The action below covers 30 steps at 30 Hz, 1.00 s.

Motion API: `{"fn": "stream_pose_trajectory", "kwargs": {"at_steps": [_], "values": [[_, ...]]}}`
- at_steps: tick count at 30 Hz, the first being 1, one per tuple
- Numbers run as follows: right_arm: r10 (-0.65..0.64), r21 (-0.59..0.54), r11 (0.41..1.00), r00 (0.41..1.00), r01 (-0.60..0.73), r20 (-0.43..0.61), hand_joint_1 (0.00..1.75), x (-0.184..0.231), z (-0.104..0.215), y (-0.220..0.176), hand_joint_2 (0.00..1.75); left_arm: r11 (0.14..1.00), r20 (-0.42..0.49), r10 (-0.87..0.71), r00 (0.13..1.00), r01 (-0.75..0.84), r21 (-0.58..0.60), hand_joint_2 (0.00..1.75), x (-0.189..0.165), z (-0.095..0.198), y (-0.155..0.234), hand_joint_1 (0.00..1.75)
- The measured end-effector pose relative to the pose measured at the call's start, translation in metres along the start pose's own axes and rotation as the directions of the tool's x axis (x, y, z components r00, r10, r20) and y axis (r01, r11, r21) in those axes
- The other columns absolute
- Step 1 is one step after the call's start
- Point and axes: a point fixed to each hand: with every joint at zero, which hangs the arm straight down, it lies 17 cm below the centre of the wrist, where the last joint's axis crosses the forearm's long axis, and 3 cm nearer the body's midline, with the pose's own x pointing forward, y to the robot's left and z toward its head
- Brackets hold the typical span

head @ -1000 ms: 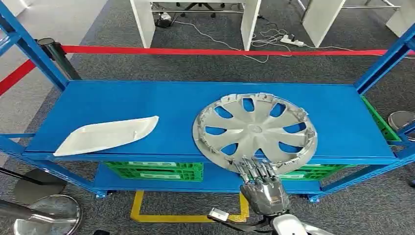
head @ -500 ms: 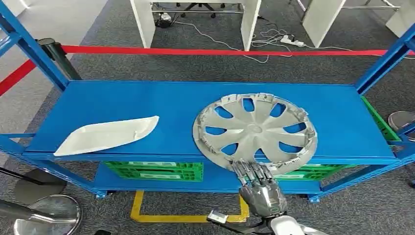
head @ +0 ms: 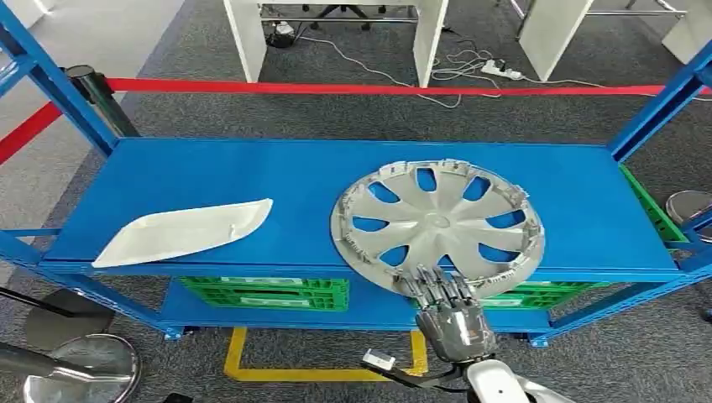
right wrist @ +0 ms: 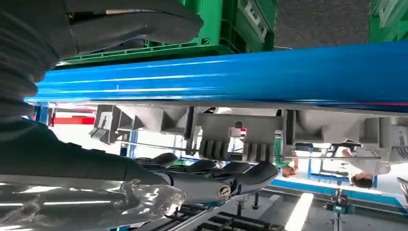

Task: Take the parts from the cabinet and place them on the table.

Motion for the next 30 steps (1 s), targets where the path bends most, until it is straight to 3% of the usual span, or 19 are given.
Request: {"fn": "stream_pose_trajectory", "kwargs": {"at_steps": [30], "values": [[-0.01,-0.012,1.0,1.0,0.01,0.004,0.0,-0.004,-0.019,-0.003,1.75,1.0,-0.004,-0.021,1.0,0.021,-0.017,0.0,-0.001,0.0,-0.003,0.0]]}}
